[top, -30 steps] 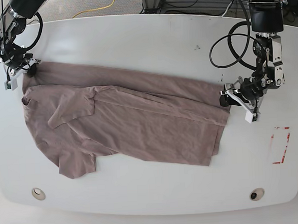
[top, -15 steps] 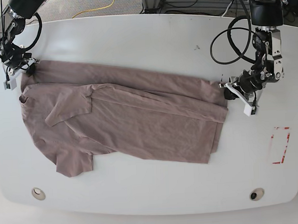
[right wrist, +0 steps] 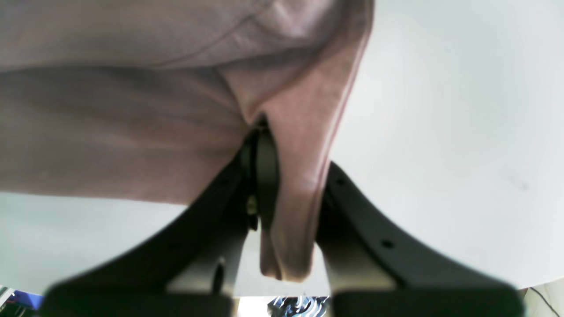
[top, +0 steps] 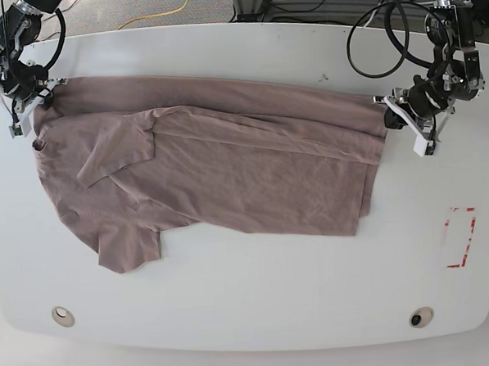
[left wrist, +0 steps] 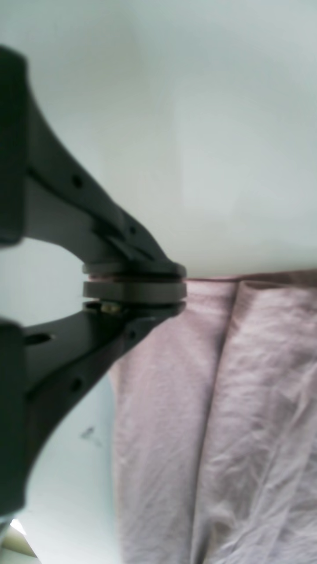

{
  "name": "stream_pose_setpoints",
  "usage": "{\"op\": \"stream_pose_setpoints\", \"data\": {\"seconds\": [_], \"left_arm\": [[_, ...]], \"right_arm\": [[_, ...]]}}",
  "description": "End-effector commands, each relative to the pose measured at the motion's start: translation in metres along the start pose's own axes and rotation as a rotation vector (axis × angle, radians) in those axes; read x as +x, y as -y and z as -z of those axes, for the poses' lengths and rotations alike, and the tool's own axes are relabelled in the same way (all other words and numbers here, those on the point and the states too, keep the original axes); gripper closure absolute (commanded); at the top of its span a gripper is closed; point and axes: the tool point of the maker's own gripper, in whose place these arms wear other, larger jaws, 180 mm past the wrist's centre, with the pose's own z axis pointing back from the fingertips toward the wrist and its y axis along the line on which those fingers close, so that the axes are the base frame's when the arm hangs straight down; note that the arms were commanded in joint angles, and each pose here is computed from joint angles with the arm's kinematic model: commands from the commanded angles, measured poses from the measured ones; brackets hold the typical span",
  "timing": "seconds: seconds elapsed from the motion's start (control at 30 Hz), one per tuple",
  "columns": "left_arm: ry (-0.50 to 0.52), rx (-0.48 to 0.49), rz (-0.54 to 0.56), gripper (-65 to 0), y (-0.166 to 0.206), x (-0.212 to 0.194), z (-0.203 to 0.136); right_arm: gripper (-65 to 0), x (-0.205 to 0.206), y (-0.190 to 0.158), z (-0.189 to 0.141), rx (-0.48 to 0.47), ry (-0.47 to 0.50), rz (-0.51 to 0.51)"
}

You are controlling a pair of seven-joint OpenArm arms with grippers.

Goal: Layout the t-shirt on the table in an organized manner, then fold the t-shirt properly
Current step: 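Drag the t-shirt with both grippers toward the robot to smooth it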

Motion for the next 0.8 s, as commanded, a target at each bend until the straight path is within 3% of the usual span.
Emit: {"op": "stream_pose_setpoints", "data": {"seconds": [0.0, 0.17, 0.47, 0.77], "left_arm": [[0.007, 0.018, 0.024, 0.0, -0.002, 0.0, -0.016], [-0.047, 0.049, 0.028, 0.0, -0.005, -0.024, -0.038], [-0.12, -0.023, -0.043, 0.0, 0.01, -0.069, -0.058], [-0.112, -0.026, -0.087, 0.0, 0.006, -0.072, -0.066]], "right_arm": [[0.0, 0.003, 0.008, -0.013, -0.041, 0.009, -0.045], [0.0, -0.015, 0.002, -0.017, -0.046, -0.026, -0.062], [0.0, -0.043, 0.0, -0.021, -0.043, -0.088, -0.071], [0.0, -0.046, 0.001, -0.022, -0.046, -0.097, -0.073]]}}
